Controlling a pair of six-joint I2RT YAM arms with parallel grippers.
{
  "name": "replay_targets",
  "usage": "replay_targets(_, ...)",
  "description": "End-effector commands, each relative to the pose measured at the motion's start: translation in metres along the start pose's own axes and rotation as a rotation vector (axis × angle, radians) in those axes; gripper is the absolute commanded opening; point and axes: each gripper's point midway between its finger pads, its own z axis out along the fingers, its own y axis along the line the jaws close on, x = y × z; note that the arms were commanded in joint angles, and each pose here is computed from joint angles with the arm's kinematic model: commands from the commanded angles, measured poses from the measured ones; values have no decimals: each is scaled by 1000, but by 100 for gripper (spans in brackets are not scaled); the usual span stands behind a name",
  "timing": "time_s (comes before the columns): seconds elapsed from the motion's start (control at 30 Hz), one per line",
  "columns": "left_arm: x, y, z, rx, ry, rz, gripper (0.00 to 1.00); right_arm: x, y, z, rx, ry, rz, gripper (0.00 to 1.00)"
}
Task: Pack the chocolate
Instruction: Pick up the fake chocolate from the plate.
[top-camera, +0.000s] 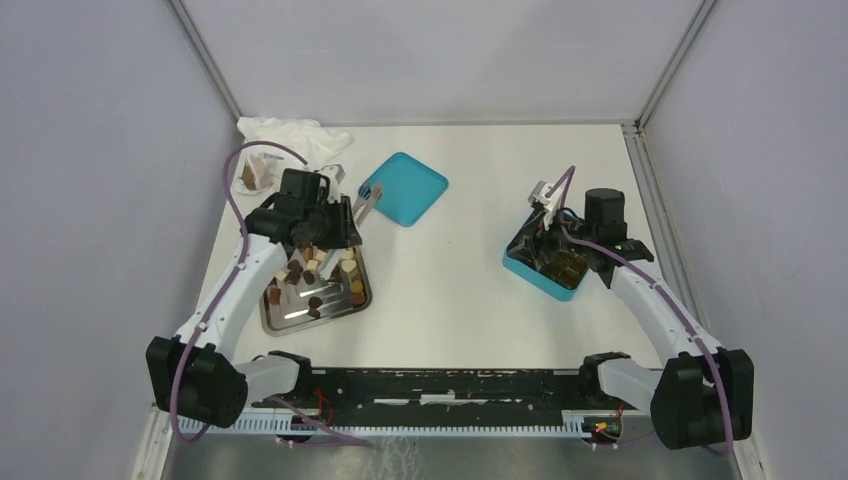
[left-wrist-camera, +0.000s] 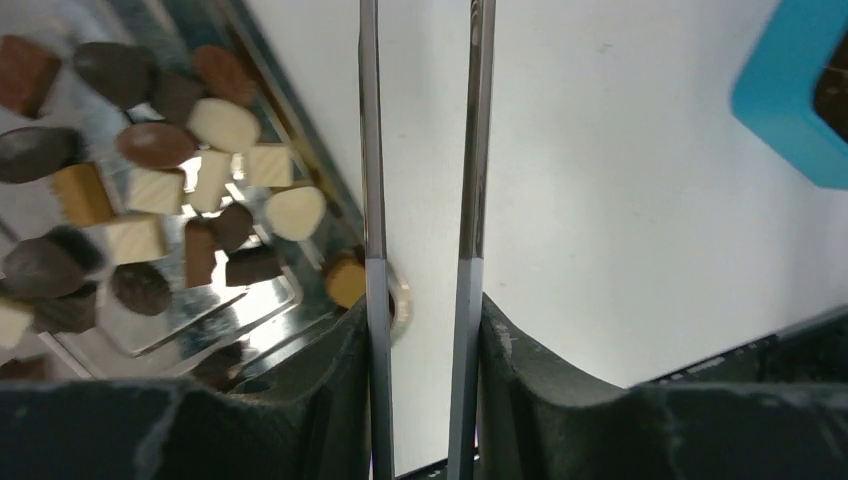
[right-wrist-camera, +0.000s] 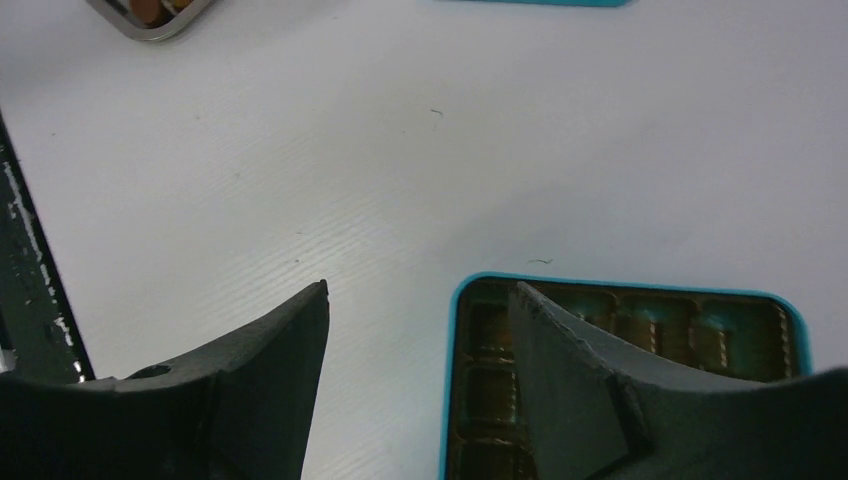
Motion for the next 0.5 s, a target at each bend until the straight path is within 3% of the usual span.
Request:
replay_targets(0.0,-16,-72,-15,229,-115,11,25,-26,-36,-28,164,-51,-47,72)
replay_targets(0.2,-13,-149,-22,396,-155,68,25,-9,-99,-76,493,-12,52,72)
replay_targets(0.47,-9,-237,-16,509,-161,169,25,39,-170,-159,985,189,123,73)
